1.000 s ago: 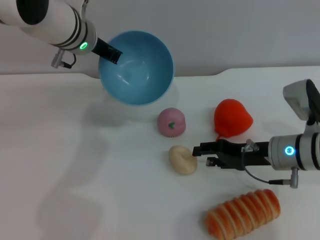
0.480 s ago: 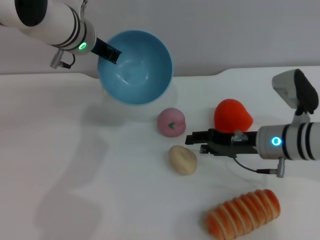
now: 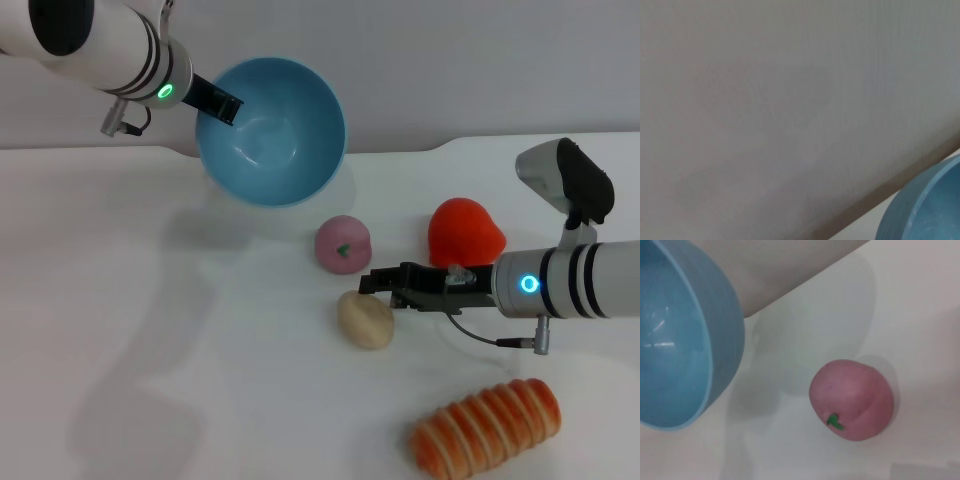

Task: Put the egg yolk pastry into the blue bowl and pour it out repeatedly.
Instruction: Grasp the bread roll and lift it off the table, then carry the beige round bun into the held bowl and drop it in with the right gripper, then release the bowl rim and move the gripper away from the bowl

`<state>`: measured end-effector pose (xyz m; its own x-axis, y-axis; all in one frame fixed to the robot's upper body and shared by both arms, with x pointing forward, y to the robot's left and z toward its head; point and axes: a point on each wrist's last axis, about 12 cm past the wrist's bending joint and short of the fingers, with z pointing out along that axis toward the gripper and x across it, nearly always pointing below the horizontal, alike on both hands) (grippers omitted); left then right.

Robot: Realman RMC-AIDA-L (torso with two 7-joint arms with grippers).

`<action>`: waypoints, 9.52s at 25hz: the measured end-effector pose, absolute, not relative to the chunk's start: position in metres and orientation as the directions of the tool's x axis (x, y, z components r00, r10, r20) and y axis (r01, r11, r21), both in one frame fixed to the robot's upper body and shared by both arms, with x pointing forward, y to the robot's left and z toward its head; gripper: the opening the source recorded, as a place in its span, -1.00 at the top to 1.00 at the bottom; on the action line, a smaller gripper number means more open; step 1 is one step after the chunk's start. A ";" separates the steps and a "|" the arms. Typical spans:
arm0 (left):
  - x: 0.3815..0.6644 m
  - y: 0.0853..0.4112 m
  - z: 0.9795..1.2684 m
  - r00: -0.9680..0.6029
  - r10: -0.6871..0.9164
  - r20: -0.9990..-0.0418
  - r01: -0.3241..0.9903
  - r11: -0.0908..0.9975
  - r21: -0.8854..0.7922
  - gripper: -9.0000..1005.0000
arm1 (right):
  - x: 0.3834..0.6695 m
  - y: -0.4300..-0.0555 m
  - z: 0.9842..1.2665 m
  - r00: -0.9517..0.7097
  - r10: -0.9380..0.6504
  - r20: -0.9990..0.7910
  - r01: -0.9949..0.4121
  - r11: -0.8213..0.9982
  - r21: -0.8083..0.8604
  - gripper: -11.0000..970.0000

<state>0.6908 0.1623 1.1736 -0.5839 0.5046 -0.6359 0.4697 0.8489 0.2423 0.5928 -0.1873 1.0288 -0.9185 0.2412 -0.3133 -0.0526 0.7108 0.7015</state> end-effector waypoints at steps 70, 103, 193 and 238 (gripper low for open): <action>0.692 0.164 1.169 -0.576 0.483 -0.660 0.451 0.861 0.237 0.98 | 0.609 -0.168 1.067 -0.810 0.064 -0.583 -0.399 0.669 0.627 0.73; 0.661 0.129 1.152 -0.605 0.585 -0.540 0.595 0.783 0.183 0.98 | 0.641 -0.153 1.131 -0.645 0.099 -0.758 -0.589 0.568 0.575 0.96; 0.642 0.160 1.133 -0.797 0.554 -0.242 0.569 0.822 0.006 0.98 | 0.574 -0.286 1.081 -0.303 0.166 -0.939 -0.539 0.783 0.312 -0.10; 0.648 0.158 1.150 -0.684 0.560 -0.467 0.576 0.808 0.125 -0.35 | 0.571 -0.286 1.077 -0.245 0.120 -0.962 -0.553 0.798 0.240 -0.10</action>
<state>0.6477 0.1579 1.1498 -0.6840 0.5604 -0.4670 0.5763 0.8076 0.1249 0.5712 -0.2860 1.0769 -0.2447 0.1201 -0.9621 -0.5531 0.7977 0.2402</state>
